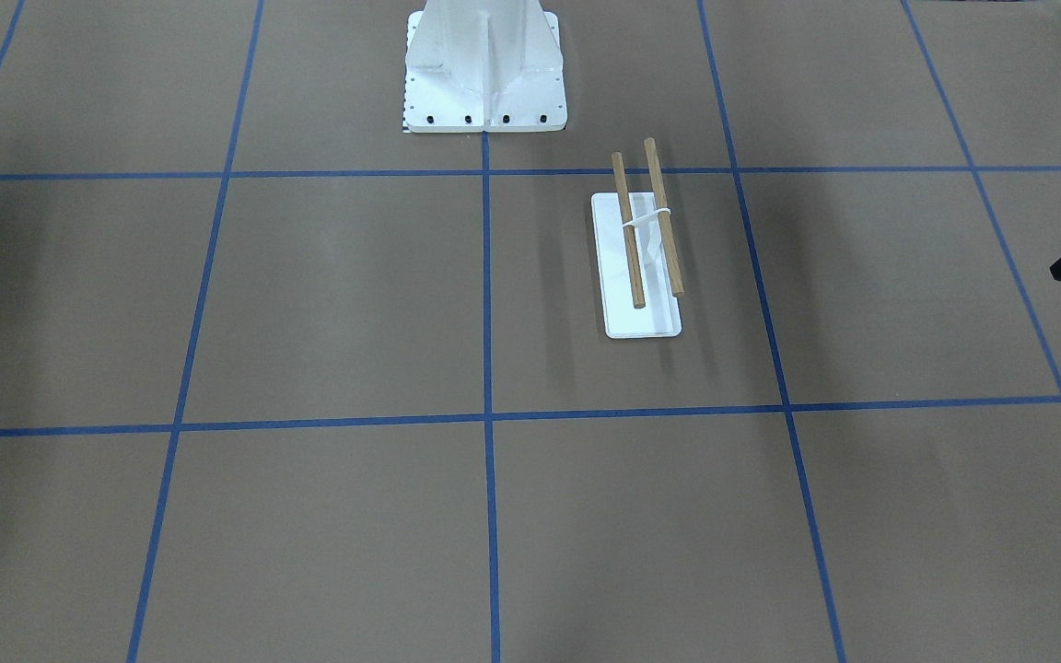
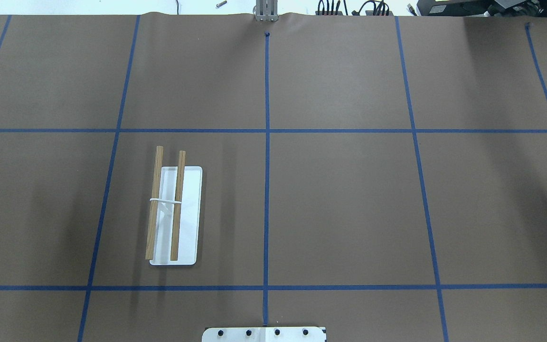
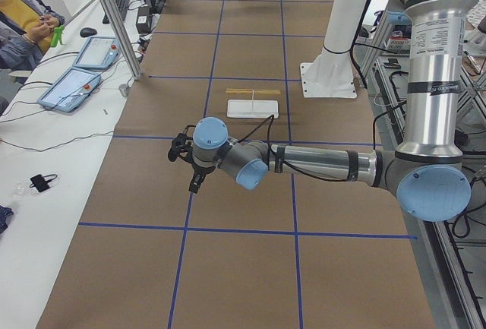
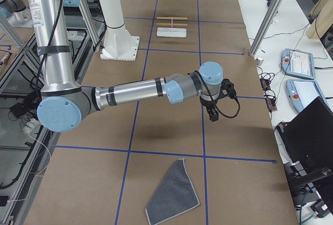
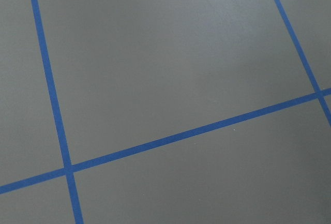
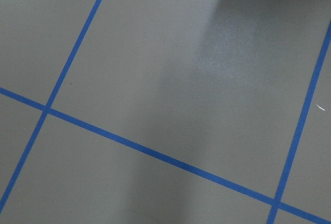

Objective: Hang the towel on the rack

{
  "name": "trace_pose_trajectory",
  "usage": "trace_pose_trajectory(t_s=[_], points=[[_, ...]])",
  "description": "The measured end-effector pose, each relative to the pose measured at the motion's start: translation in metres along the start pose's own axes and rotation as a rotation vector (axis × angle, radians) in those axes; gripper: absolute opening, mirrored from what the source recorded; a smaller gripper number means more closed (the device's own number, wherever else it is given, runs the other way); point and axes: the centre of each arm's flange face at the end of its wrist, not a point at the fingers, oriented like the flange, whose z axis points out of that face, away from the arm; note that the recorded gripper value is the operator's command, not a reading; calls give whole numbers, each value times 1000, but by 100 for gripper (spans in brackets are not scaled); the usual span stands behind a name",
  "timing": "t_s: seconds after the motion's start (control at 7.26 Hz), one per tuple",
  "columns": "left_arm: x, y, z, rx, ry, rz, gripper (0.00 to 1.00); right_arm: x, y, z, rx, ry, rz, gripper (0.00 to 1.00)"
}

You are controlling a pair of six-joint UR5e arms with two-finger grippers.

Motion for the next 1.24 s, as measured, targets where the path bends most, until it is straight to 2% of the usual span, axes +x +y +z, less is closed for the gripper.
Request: trace_pose_trajectory(t_s=[0.69, 1.24], points=[[-4, 2, 4, 13, 4, -4, 98, 16, 5, 15, -20, 19, 16, 100], [-10, 11, 7, 1, -3, -30, 98, 46, 42, 39, -22, 31, 20, 100]])
